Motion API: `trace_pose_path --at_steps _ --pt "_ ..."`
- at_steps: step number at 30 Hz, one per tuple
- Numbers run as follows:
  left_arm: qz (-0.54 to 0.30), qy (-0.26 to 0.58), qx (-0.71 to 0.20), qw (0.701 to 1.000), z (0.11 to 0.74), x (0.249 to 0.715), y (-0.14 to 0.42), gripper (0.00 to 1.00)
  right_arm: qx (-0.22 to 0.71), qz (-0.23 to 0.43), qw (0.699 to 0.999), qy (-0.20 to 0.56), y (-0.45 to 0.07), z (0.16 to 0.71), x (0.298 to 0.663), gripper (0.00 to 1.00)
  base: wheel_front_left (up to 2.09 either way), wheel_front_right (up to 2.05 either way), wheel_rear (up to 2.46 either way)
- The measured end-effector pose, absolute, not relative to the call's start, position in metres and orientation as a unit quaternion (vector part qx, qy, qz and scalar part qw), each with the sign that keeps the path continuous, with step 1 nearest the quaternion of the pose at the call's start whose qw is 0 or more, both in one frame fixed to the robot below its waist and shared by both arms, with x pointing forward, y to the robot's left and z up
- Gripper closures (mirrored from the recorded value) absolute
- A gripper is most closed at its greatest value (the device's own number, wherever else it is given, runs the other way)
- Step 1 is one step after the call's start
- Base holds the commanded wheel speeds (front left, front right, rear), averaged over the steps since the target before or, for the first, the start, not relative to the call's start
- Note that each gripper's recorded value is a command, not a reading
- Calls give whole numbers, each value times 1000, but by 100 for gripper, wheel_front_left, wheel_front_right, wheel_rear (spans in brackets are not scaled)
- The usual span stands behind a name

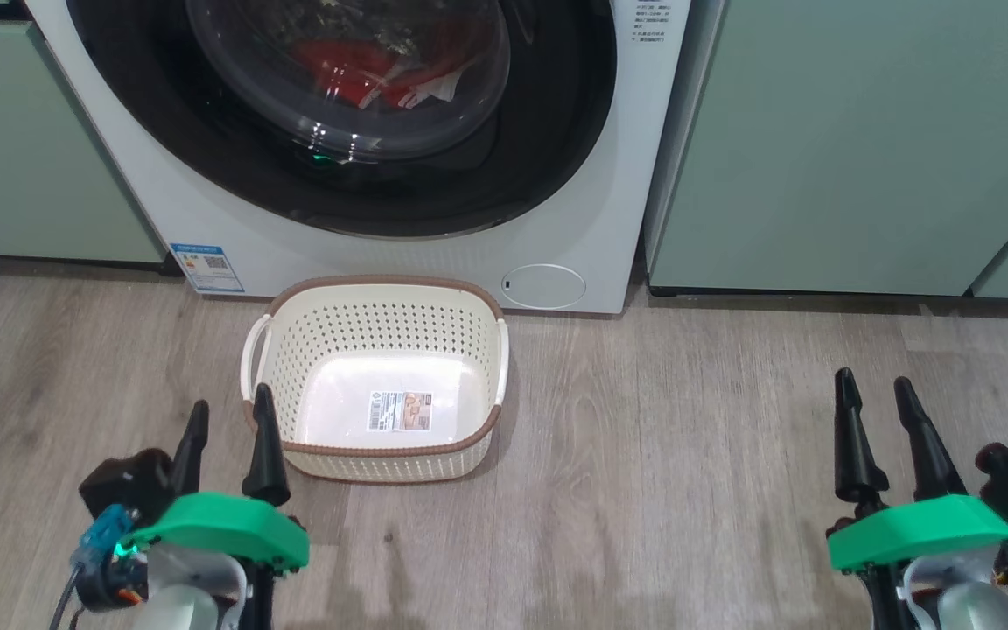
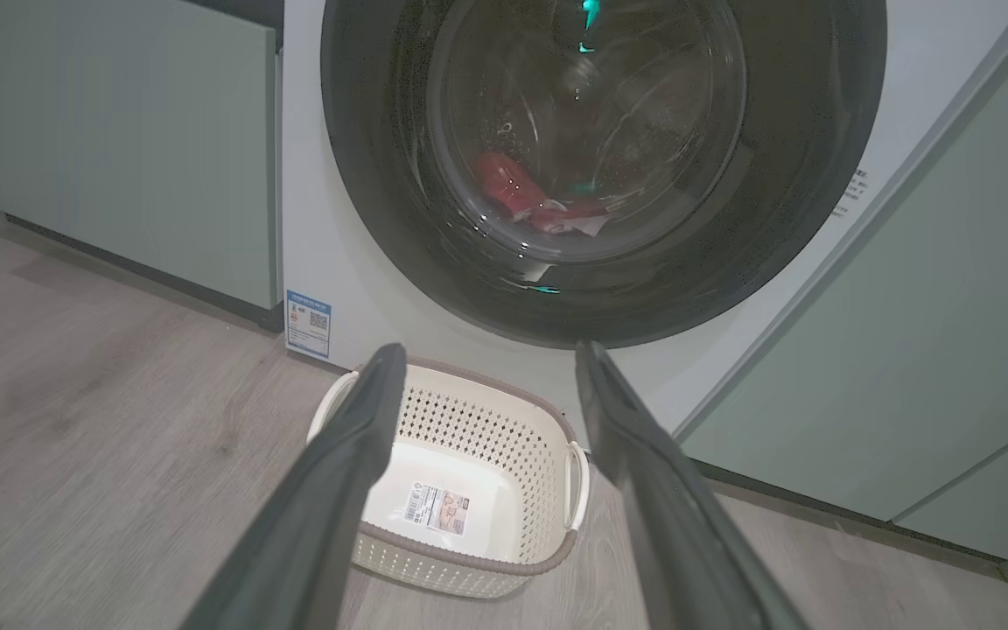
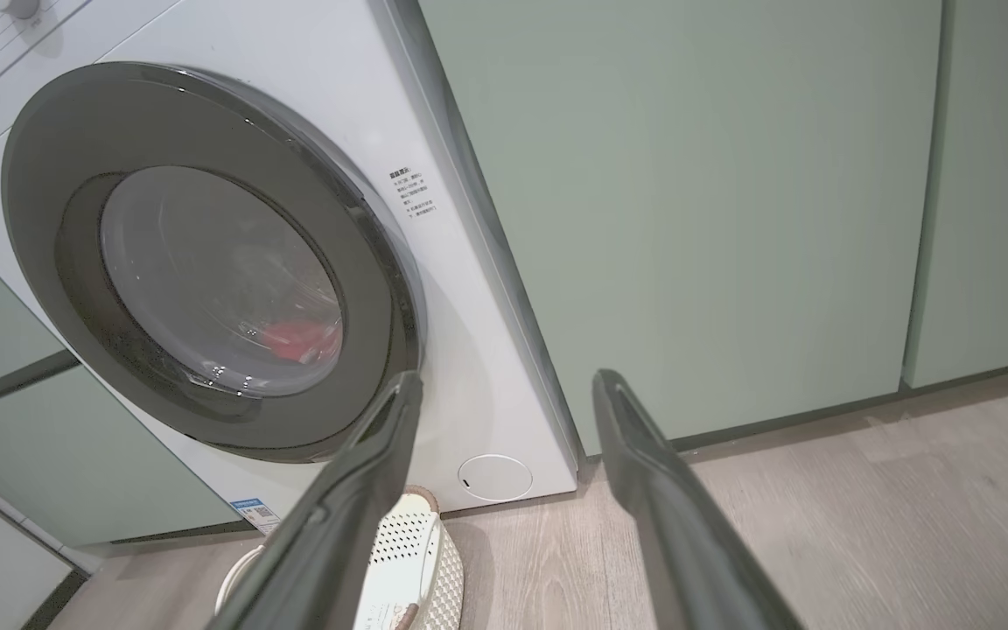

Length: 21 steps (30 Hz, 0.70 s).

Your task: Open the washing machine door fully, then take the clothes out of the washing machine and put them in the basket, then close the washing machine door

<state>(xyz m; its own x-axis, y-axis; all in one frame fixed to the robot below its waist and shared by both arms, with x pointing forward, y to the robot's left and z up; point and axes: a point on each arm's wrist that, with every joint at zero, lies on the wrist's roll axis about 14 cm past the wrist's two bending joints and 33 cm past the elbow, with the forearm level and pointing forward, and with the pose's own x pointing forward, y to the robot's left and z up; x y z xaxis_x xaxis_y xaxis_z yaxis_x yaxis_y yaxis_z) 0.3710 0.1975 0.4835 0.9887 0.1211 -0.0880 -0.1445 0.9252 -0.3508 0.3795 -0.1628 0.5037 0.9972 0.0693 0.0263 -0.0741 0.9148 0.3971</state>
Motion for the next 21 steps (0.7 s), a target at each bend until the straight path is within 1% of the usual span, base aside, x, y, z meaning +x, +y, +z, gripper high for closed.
trace_pose_path --at_steps 13,21 --pt "64 -3 -102 993 500 374 197 0 126 56 990 -32 -156 517 384 0 0 0 0" --pt "60 -3 -60 996 495 373 196 0 92 60 993 -34 -154 514 383 0 0 0 0"
